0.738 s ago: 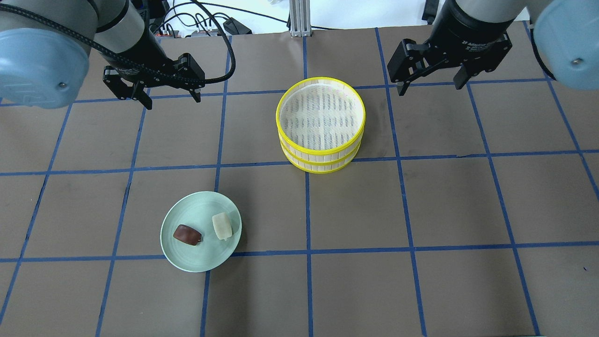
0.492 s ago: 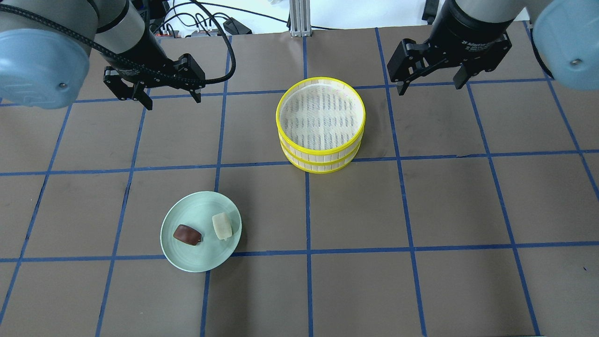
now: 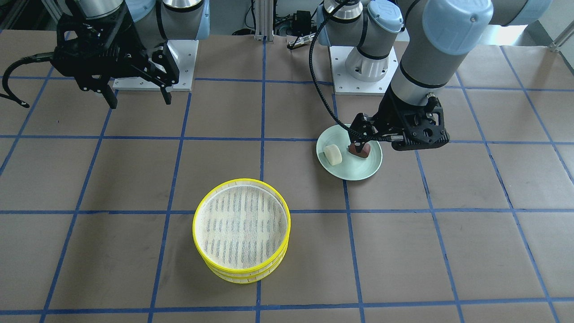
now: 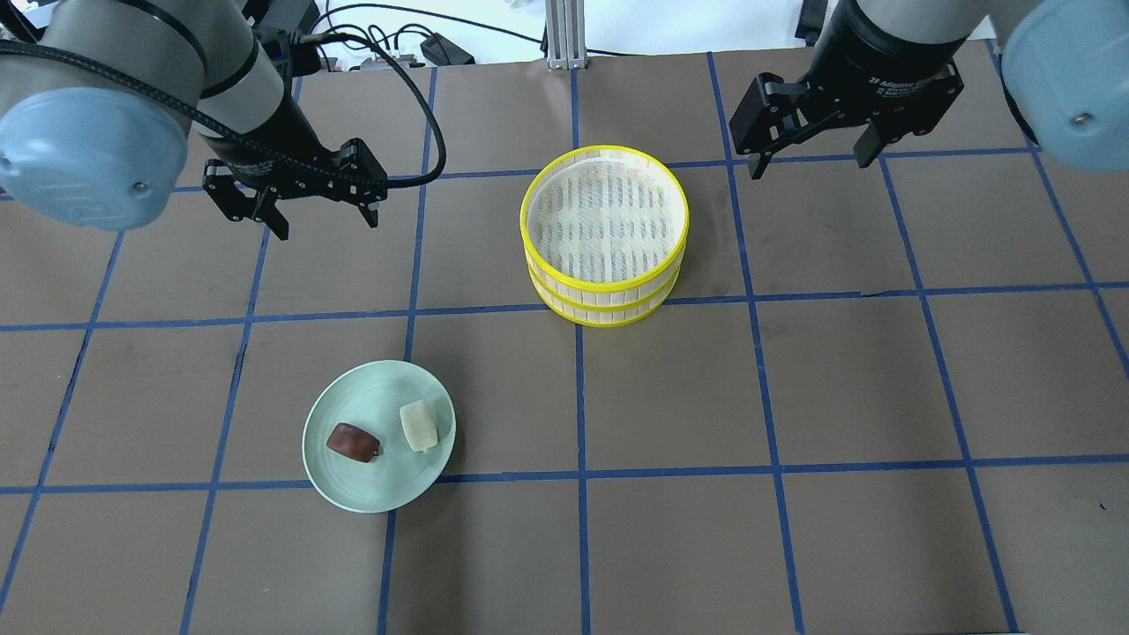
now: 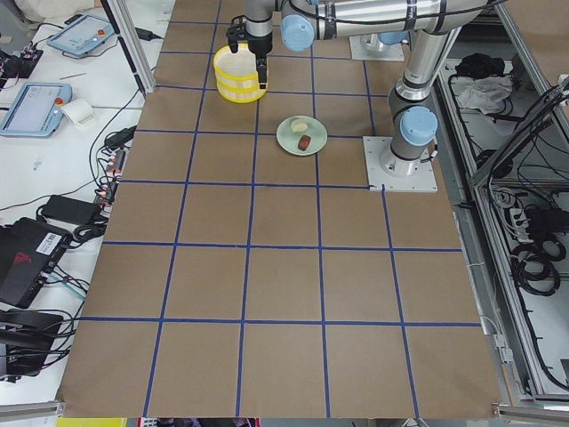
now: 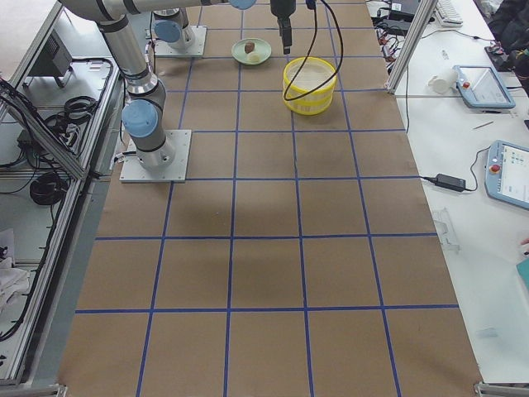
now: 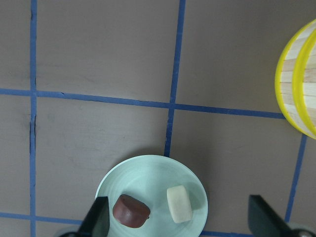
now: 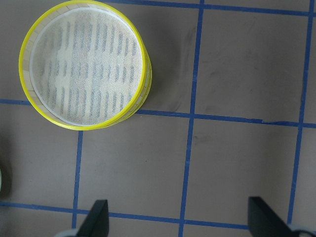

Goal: Place buns in different layers of steamer
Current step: 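Move the left gripper down over the white bun on the green plate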

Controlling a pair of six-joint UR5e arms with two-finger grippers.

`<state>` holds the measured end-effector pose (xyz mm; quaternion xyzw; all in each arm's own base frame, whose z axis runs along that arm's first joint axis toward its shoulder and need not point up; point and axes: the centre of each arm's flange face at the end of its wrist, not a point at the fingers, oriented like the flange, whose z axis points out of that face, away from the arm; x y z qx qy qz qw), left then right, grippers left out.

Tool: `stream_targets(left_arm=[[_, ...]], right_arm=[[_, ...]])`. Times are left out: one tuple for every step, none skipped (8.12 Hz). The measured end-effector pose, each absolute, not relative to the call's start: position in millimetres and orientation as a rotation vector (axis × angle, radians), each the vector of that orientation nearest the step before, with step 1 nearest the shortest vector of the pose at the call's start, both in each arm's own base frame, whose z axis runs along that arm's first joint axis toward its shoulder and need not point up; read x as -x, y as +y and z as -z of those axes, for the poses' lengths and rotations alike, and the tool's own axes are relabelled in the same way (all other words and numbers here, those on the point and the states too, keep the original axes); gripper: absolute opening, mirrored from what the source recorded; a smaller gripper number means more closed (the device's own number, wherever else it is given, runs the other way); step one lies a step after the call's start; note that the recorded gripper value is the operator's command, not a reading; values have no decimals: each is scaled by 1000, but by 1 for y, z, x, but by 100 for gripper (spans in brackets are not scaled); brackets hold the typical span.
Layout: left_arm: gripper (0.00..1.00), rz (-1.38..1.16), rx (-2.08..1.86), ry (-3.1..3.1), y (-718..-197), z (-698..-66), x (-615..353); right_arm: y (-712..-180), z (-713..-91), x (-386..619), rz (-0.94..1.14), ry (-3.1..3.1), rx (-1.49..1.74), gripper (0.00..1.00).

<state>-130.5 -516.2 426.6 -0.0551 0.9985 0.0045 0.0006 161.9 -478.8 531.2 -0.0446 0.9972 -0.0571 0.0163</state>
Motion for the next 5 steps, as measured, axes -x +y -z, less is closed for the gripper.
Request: stream_targets(left_arm=[[100,-79,180,3114,-511,-406,128],[100,-137,186,3101,-507,-388,128],[96,-195,210,3094,-505,-371,128],[90,-251,267,3082,-503,-355,128],[90,-318,327,3064,-501,-341,130]], right_arm=[[-479,-531,-162,179,3101,139,100],[-479,-531,-162,179,3101,139,100],[-479,-531,-162,178,3101,140,100],[-479,-531,-162,178,3102,141,100],[-479,-531,-162,179,3102,143,100]])
